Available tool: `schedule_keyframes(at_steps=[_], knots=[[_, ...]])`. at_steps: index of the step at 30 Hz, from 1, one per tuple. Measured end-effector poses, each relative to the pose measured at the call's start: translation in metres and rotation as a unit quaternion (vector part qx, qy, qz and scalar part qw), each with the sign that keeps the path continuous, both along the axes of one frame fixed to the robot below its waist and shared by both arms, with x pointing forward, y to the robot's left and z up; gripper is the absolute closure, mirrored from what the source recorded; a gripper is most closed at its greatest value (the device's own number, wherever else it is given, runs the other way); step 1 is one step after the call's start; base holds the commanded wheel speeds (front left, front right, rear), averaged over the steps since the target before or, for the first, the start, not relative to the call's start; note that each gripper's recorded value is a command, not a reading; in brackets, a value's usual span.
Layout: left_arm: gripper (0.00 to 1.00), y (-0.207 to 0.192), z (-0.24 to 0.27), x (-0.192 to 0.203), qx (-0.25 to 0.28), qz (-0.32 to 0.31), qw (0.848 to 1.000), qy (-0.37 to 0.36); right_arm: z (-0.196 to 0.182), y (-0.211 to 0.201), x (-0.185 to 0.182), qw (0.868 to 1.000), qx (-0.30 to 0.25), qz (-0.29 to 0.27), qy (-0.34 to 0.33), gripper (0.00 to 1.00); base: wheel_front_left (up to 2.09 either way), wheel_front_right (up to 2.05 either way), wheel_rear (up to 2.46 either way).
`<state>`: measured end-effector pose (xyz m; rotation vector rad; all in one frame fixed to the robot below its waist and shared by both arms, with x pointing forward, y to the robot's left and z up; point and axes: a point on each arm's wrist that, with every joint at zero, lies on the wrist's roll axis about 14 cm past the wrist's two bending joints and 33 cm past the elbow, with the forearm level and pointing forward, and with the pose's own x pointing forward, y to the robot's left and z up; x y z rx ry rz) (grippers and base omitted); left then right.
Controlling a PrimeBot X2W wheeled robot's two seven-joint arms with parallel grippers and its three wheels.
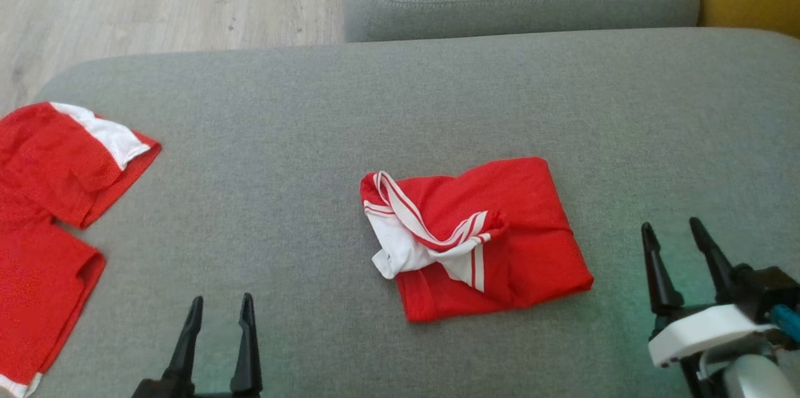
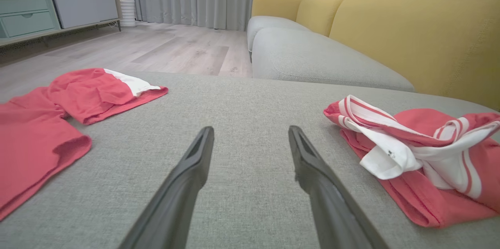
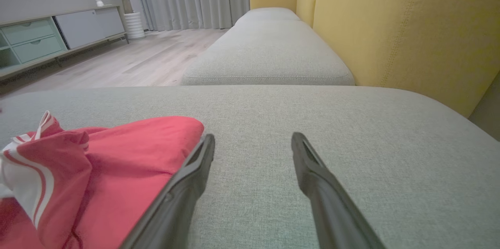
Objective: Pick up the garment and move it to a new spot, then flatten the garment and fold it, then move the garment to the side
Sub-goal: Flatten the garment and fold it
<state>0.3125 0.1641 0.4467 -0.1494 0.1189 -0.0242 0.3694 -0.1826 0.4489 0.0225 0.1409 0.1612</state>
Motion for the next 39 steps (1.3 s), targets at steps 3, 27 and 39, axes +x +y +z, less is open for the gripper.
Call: schedule_keyframes(at_steps=[3, 27, 39], knots=[[0.0, 0.005, -0.001, -0.004, 0.001, 0.008, 1.0, 0.002, 0.002, 0.007, 0.0, 1.0, 0.005, 0.008, -0.006, 0.0, 0.0, 0.0, 0.0], [0.0, 0.02, -0.01, 0.0, 0.006, 0.033, 0.999, 0.021, -0.058, 0.142, 0.015, 0.97, -0.023, 0.222, 0.101, 1.0, 0.0, 0.0, 0.0], [0.0, 0.024, -0.009, -0.003, 0.007, 0.04, 0.999, 0.019, -0.065, 0.217, -0.042, 0.934, 0.005, 0.335, 0.125, 1.0, 0.0, 0.0, 0.0]])
